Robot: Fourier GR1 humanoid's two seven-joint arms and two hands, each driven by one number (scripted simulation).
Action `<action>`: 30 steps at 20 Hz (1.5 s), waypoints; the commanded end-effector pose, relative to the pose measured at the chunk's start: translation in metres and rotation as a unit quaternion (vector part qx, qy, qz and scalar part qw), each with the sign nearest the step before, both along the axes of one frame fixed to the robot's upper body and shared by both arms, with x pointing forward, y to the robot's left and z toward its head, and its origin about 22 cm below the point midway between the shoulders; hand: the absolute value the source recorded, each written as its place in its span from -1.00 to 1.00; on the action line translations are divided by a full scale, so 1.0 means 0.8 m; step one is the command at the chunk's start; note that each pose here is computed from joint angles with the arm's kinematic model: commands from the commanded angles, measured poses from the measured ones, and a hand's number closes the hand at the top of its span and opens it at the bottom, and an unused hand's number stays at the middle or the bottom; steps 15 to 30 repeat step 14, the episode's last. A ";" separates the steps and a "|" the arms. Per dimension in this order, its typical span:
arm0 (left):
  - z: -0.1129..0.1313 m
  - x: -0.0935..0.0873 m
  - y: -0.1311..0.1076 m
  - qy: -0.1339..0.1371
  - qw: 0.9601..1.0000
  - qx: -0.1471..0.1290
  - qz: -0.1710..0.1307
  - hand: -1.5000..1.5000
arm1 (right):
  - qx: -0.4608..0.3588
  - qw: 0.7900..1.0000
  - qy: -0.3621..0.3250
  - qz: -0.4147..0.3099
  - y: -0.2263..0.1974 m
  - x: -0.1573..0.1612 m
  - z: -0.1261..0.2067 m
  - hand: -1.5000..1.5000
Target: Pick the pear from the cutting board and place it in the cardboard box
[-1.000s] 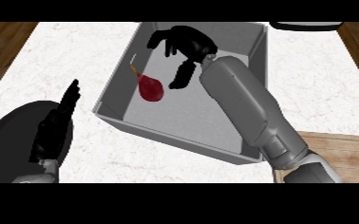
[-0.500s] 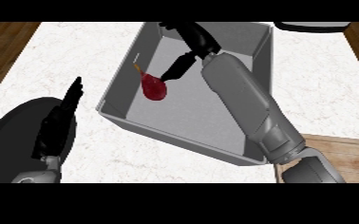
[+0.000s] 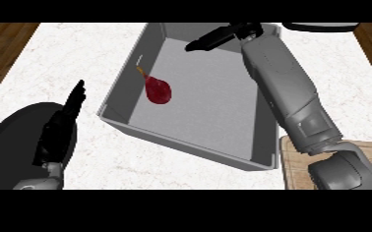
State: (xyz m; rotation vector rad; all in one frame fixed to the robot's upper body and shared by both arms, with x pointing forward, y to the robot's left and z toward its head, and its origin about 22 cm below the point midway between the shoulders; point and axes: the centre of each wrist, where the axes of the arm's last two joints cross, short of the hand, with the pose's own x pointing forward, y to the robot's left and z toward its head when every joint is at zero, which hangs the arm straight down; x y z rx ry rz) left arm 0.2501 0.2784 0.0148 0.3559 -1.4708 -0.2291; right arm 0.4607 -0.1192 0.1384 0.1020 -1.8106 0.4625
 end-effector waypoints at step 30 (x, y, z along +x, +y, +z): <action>0.004 0.000 -0.012 -0.011 1.000 0.006 -0.025 0.00 | 0.056 0.994 -0.024 -0.094 -0.302 -0.015 0.035 -1.00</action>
